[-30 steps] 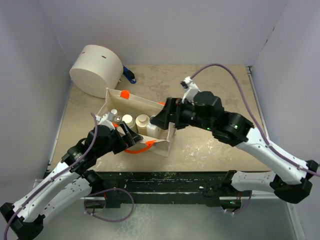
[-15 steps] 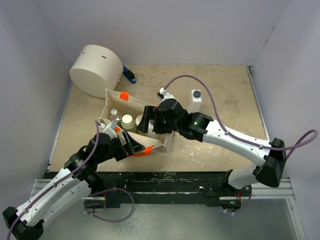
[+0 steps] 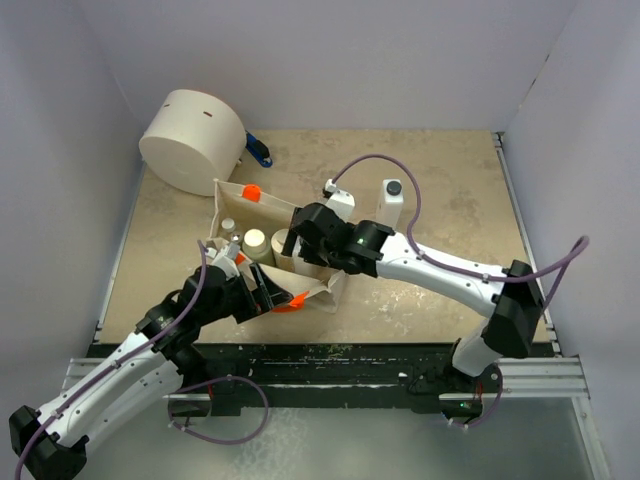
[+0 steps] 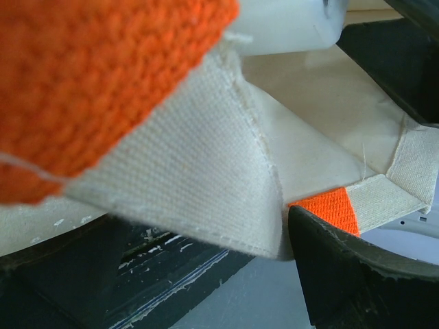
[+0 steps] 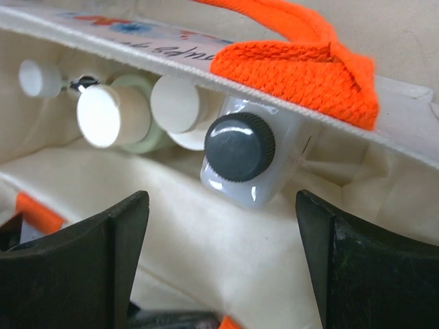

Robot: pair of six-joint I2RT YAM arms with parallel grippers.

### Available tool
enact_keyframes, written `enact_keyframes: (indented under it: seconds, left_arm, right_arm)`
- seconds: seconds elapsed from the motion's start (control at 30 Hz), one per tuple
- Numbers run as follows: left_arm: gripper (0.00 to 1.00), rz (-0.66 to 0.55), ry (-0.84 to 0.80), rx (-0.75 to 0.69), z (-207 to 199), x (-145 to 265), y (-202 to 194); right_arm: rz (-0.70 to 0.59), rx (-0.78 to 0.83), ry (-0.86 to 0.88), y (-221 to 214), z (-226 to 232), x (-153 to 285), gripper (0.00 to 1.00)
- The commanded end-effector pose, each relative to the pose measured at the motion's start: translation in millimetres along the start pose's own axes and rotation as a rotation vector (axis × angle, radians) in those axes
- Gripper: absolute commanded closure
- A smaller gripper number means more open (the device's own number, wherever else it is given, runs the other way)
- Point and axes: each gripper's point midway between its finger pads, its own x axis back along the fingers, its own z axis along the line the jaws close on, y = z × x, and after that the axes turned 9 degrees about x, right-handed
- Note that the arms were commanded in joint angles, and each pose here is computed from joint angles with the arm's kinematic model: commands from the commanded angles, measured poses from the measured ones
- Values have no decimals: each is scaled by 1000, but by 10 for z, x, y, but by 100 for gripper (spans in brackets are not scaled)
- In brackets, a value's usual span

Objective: Take the personal care products out of the canvas bag

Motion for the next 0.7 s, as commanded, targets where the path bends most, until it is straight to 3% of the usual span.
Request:
enact_keyframes:
  seconds: [0.0,0.07,0.13,0.43,0.6,0.67]
  left_arm:
    - [1,55,19,4,51,17,-108]
    - [1,54,21,5,54,15,-104]
    - [1,57,22,4,56,14,-110]
    - [1,59,13,-5,15,-5,-98]
    - [1,64,21,-23,-2,-19,-88]
    - [1,62,25,-25,3,-24,-81]
  right_arm:
    - [-30,-35,-206,9,-330,-120,14]
    - [-26,-40,-239,-20,-372,-163,29]
    - [-24,-40,-271,-36,-417,-190,36]
    - [-1,-5,-356,-154,-542,-334,32]
    - [10,44,-472,-224,-745,-341,38]
    - [6,78,-501,-232,-806,-361,58]
